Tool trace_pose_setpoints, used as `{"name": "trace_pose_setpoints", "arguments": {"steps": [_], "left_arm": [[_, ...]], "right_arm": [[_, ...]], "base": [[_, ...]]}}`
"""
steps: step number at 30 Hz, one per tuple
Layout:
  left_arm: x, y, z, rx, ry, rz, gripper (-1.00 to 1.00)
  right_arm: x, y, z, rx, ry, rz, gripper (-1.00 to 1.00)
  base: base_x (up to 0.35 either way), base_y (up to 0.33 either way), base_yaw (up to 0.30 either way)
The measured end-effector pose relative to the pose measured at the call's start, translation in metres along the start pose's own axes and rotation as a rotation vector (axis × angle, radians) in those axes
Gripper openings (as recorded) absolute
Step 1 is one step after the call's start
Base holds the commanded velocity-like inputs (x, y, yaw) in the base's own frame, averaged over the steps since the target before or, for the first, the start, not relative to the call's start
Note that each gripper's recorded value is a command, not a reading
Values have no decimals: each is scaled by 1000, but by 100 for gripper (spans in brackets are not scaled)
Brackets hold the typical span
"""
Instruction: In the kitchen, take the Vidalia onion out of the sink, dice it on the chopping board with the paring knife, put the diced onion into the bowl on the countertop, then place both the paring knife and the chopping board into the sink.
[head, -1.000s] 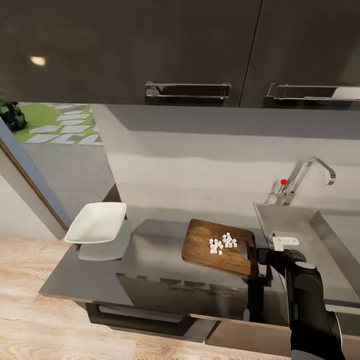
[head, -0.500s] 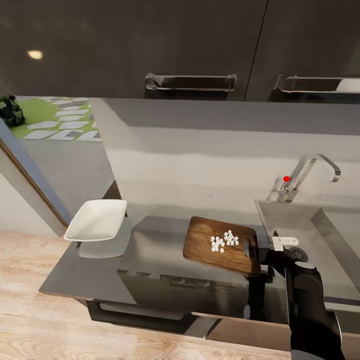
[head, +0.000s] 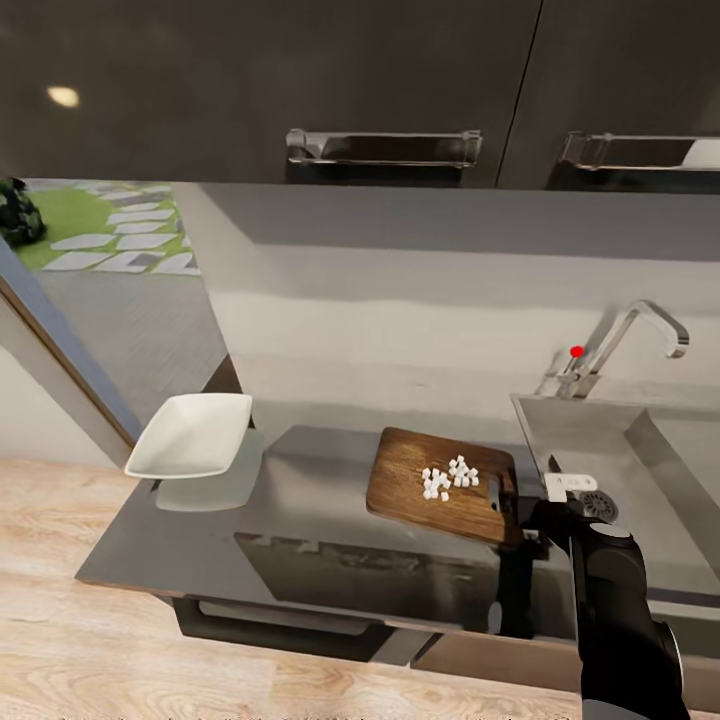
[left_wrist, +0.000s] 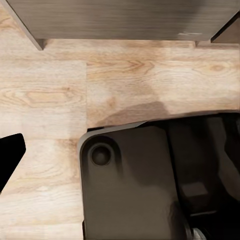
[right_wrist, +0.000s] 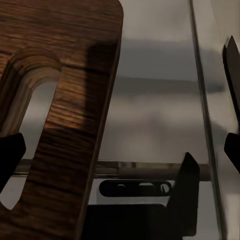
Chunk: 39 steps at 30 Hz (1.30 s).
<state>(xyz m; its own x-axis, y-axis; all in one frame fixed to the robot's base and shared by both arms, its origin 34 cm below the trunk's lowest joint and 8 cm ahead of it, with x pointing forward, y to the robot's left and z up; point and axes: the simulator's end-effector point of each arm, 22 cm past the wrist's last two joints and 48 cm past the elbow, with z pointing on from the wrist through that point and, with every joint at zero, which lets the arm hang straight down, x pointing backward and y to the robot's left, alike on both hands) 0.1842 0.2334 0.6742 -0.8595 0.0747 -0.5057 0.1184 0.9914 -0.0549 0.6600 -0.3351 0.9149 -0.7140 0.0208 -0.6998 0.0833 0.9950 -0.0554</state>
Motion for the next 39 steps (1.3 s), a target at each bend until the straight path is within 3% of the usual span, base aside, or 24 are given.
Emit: {"name": "trace_pose_setpoints", "arguments": {"steps": [36,37,39], "left_arm": [[9,-1,-3,2,26,-1,100],[9,-1,-3,2,26,-1,100],[9,-1,-3,2,26,-1,100]], "right_arm": [[11,6,8,-13,23,3,100],[11,6,8,-13,23,4,-100],[12,9,8,-26,26,22,-100]], "base": [[0,0,0],[0,0,0],[0,0,0]]}}
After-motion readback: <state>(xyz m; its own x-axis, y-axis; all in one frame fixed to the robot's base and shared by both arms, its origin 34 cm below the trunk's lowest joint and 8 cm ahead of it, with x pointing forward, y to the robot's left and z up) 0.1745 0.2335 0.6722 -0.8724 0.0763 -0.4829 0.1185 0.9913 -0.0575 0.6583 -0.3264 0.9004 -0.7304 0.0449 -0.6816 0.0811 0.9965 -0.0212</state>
